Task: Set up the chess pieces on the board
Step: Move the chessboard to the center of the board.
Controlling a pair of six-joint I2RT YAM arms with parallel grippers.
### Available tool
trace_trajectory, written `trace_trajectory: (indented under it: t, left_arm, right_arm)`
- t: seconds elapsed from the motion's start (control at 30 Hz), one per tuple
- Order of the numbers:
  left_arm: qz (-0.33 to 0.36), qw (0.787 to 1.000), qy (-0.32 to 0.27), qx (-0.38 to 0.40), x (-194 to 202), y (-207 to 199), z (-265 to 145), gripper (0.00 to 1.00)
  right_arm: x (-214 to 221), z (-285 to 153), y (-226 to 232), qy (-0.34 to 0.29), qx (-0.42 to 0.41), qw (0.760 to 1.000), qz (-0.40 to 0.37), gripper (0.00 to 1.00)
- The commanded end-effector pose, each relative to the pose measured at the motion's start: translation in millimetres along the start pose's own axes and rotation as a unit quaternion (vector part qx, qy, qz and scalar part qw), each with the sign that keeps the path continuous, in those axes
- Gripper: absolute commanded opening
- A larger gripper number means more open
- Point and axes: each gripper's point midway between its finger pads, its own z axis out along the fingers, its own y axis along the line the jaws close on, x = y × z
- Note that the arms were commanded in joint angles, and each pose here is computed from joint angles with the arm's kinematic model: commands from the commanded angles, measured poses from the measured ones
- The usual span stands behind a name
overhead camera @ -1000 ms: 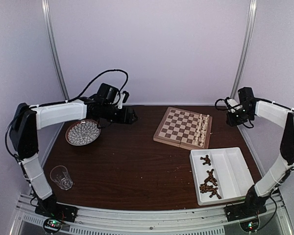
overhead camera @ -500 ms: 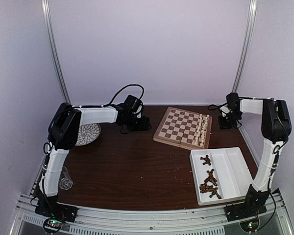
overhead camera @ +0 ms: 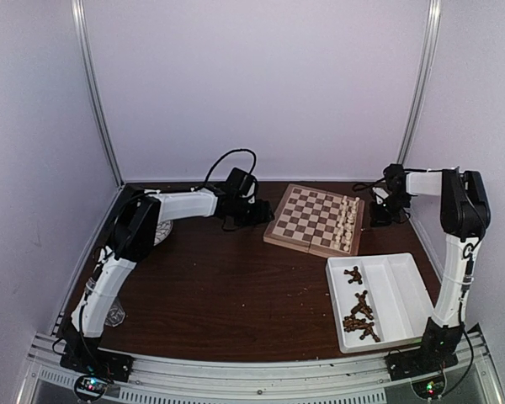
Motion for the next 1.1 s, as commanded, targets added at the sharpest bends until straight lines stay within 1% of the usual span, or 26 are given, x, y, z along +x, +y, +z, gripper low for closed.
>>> trace_trajectory:
  t: [0.0, 0.13, 0.33, 0.63, 0.93, 0.97, 1.07]
  left_arm:
    - [0.002, 0.999, -0.008, 0.037, -4.4, -21.4, 3.0, 0.67]
    - [0.007, 0.999, 0.003, 0.041, 4.0, -24.3, 2.3, 0.63]
    - [0.043, 0.999, 0.016, 0.026, 16.6, -29.7, -1.6, 0.59]
    - [0.079, 0.997, 0.015, 0.007, 28.7, -32.9, -24.8, 0.53]
    - [0.092, 0.995, 0.025, 0.008, 45.2, -32.5, -33.3, 0.5]
    - [0.095, 0.995, 0.026, 0.008, 47.0, -32.6, -33.8, 0.49]
    - [0.101, 0.994, 0.033, 0.008, 54.2, -33.8, -36.6, 0.48]
  right_arm:
    - [-7.4, 1.0, 6.2, 0.0, -0.025, 0.999, 0.025, 0.04]
    - [-9.9, 3.7, 11.3, 0.0, -0.039, 0.999, 0.028, 0.04]
    - [-10.0, 8.2, 18.9, 0.004, -0.062, 0.998, 0.033, 0.03]
    - [-16.2, 9.2, 33.2, -0.001, -0.093, 0.995, 0.03, 0.04]
    - [-17.9, 16.3, 50.5, 0.005, -0.119, 0.993, 0.014, 0.04]
    - [-16.9, 17.4, 64.8, 0.008, -0.126, 0.992, 0.001, 0.04]
    - [-17.7, 18.0, 75.6, 0.009, -0.132, 0.991, -0.012, 0.04]
